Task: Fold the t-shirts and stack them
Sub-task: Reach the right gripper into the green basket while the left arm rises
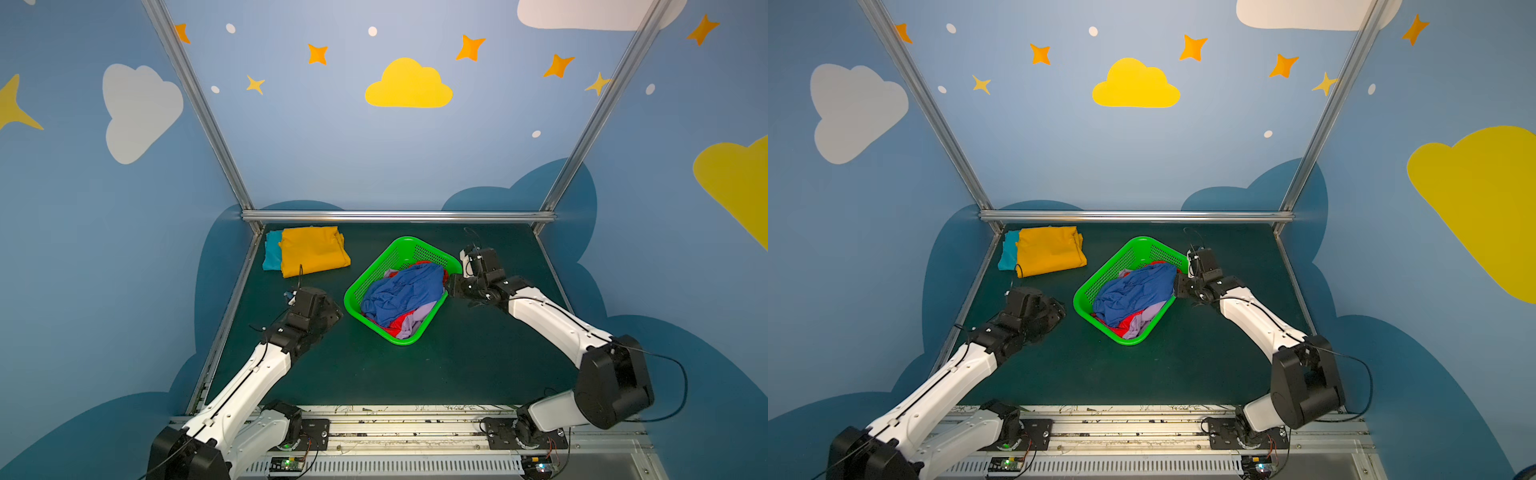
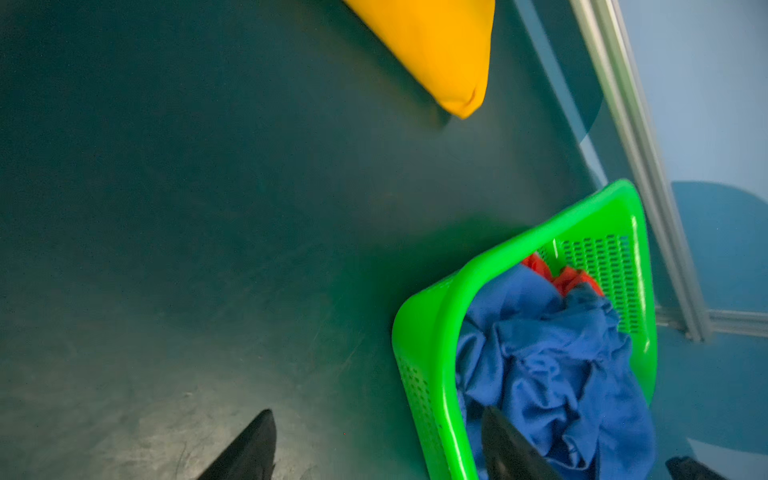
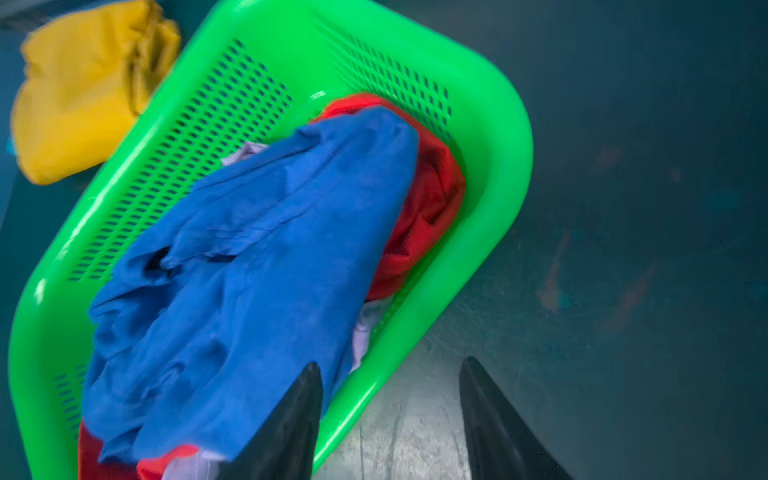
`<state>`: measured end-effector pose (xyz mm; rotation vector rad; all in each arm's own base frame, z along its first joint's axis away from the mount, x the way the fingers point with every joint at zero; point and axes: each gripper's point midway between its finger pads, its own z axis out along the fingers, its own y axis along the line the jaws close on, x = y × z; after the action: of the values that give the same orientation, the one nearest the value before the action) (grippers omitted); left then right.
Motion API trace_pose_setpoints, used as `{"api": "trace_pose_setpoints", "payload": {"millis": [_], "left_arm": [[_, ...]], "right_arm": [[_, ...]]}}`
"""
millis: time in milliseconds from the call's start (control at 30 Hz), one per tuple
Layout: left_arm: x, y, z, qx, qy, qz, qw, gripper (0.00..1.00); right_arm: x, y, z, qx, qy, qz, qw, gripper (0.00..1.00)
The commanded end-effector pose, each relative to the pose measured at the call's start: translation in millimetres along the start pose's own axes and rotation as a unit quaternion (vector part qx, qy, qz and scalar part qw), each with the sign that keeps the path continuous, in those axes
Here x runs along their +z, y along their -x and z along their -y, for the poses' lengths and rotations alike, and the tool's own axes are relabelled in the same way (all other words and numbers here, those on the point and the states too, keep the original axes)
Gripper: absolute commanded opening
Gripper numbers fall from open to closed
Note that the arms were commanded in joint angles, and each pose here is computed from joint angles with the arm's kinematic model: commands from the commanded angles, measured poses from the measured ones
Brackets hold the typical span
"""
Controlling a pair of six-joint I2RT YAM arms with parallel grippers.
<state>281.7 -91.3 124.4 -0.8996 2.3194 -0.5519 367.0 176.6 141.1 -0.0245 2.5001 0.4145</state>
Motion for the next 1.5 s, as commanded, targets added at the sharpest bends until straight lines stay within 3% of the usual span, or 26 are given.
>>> {"api": "trace_pose_setpoints", "payload": {"millis": [0,133,267,433,533,600,733,767,800,967,1100,1233,1333,1400,1467], "left_arm": [[11,-6,18,-0.004,-0.016,-0.009,1.0,0.77],[29,-10,41,0.018,-0.017,-0.027,0.999,0.76],[59,-14,66,0.043,-0.021,-0.044,0.998,0.76],[111,-20,127,0.078,-0.058,-0.092,0.991,0.72],[135,-29,181,0.104,-0.097,-0.125,0.982,0.73],[143,-44,219,0.127,-0.128,-0.149,0.972,0.74],[157,-75,291,0.174,-0.178,-0.184,0.951,0.77],[159,-83,307,0.183,-0.192,-0.193,0.945,0.77],[159,-90,321,0.189,-0.204,-0.202,0.939,0.77],[145,-88,355,0.188,-0.241,-0.222,0.926,0.78],[121,-48,346,0.186,-0.235,-0.182,0.937,0.8],[98,2,313,0.152,-0.217,-0.133,0.955,0.81],[76,34,279,0.127,-0.202,-0.103,0.966,0.81],[62,47,250,0.118,-0.182,-0.087,0.972,0.81],[48,56,222,0.112,-0.166,-0.07,0.977,0.82]], "right_arm": [[7,-5,18,0.048,-0.043,-0.043,0.997,0.55],[16,-6,33,0.08,-0.077,-0.087,0.99,0.59],[33,-4,44,0.117,-0.086,-0.093,0.985,0.66],[41,7,60,0.223,-0.059,-0.059,0.971,0.47],[25,18,81,0.272,-0.06,-0.002,0.96,0.45],[11,25,92,0.282,-0.074,0.028,0.956,0.54],[-15,27,110,0.291,-0.112,0.061,0.948,0.83],[-21,24,114,0.291,-0.123,0.066,0.946,0.98],[-26,22,117,0.29,-0.132,0.07,0.945,0.99],[-54,9,119,0.25,-0.153,0.073,0.953,0.99],[-70,14,93,0.126,-0.159,0.081,0.976,0.98],[-60,16,42,-0.024,-0.122,0.063,0.99,0.87],[-35,6,14,-0.139,-0.111,0.011,0.984,0.74],[-25,-3,17,-0.159,-0.147,-0.039,0.975,0.71],[-19,-10,30,-0.126,-0.204,-0.089,0.967,0.72]]}}
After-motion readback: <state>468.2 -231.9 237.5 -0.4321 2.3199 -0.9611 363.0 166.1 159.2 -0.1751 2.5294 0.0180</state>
